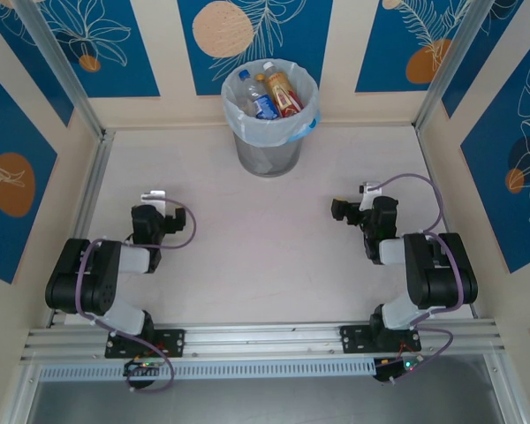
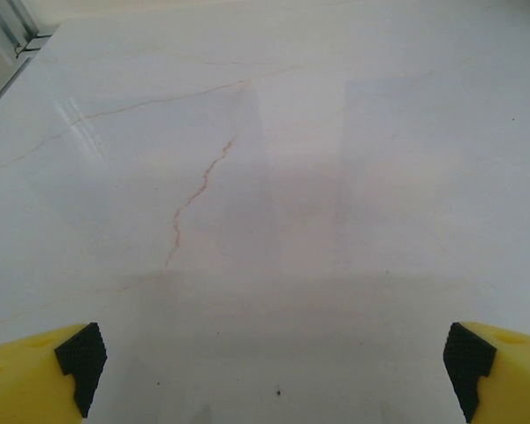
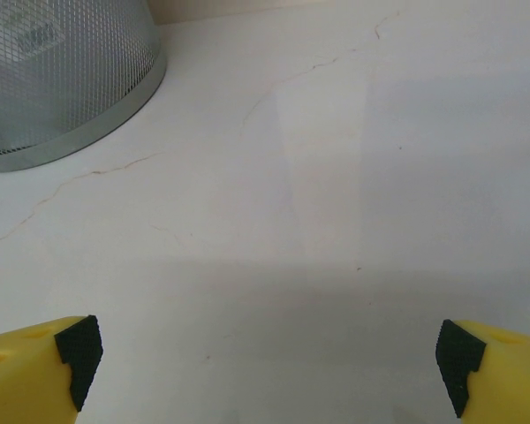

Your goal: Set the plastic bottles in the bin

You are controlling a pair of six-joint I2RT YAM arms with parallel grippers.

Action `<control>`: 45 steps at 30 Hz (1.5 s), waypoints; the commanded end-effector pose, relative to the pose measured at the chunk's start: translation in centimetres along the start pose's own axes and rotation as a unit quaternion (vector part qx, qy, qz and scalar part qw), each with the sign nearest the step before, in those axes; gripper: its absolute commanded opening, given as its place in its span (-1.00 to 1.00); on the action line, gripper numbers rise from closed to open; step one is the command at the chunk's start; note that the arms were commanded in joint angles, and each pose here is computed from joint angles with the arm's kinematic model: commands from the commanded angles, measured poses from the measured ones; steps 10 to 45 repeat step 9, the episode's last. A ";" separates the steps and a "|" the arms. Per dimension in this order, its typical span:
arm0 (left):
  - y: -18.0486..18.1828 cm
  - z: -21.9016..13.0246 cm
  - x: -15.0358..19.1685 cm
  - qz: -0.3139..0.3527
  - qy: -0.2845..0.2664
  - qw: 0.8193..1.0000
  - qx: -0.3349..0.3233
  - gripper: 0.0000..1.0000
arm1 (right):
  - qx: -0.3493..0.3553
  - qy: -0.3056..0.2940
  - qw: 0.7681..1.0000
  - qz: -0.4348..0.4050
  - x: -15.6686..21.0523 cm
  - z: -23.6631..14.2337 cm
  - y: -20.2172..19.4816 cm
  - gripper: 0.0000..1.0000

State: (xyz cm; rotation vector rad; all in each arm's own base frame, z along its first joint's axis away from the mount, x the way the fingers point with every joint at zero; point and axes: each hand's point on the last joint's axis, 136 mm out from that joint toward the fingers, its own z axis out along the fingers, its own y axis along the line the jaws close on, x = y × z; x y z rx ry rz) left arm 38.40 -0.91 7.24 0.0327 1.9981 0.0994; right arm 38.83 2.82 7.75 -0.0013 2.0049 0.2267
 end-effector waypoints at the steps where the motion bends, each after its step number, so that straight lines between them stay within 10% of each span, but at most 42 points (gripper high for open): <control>1: -0.8 0.2 -1.9 0.012 -0.025 0.999 0.021 0.99 | -0.001 -0.028 0.999 -0.017 -1.9 0.0 0.1 0.98; 45: -0.8 0.2 -2.0 0.012 -0.026 0.999 0.021 0.99 | -0.001 -0.026 1.000 -0.017 -1.8 0.0 0.2 0.99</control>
